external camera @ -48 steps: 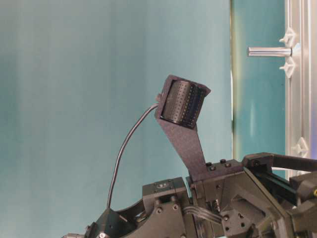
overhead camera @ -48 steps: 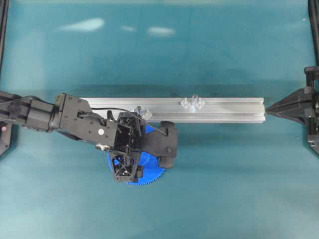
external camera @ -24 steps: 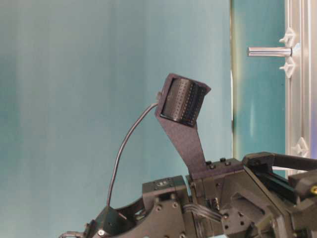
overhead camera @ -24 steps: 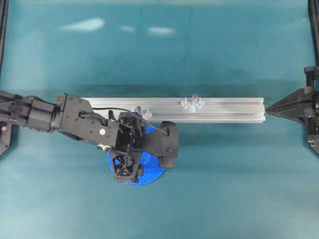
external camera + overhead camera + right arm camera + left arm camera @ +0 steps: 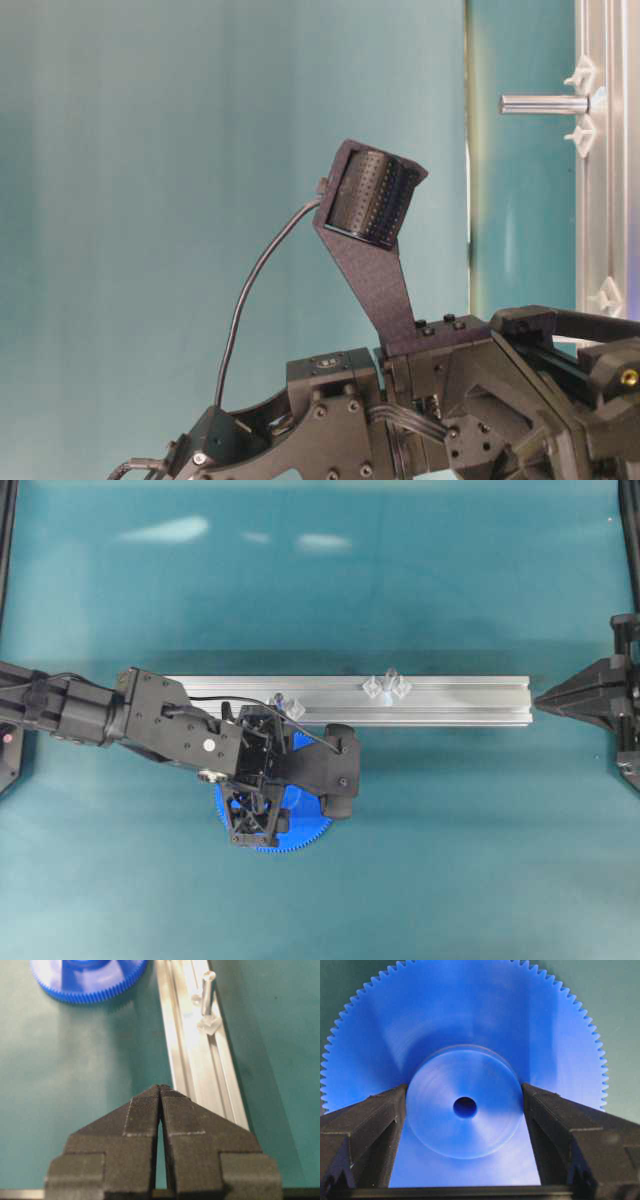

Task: Insert the large gear onto the shaft.
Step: 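Lift the blue gear off the table with the left gripper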

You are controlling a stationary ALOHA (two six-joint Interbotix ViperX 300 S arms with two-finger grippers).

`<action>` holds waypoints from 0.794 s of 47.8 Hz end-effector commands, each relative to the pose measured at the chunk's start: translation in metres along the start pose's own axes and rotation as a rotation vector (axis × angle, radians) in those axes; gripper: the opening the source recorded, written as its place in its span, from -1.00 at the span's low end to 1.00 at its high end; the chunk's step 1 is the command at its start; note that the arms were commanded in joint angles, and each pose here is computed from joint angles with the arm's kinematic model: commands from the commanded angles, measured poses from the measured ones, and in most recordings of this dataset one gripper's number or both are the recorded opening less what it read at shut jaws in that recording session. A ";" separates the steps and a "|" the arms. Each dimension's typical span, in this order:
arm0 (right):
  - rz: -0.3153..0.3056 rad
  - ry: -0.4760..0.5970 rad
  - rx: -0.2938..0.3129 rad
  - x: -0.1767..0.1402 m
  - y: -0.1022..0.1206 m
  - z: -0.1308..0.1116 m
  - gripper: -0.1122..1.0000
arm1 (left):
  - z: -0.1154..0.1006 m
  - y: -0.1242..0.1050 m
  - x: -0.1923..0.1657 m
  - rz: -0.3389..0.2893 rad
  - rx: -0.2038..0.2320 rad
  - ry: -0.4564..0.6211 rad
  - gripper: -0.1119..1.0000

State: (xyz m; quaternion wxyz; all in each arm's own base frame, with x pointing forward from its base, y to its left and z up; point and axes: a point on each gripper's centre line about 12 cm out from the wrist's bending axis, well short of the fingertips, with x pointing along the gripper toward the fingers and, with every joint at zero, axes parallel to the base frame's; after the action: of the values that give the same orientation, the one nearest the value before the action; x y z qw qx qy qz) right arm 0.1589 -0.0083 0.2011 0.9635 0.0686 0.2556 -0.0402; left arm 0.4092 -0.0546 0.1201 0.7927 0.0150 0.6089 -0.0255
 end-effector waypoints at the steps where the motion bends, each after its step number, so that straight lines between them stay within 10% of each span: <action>1: 0.002 -0.009 0.012 0.000 0.001 0.004 -0.69 | 0.002 -0.002 -0.004 0.000 0.004 -0.005 0.57; 38: 0.000 -0.003 0.014 0.000 0.000 0.003 -0.69 | 0.044 0.000 -0.060 -0.001 0.006 -0.075 0.57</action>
State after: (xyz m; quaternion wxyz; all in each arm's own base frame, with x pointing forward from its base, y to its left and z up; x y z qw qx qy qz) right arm 0.1586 -0.0080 0.2006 0.9629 0.0692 0.2579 -0.0394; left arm 0.4269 -0.0575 0.1520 0.7885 0.0195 0.6141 -0.0271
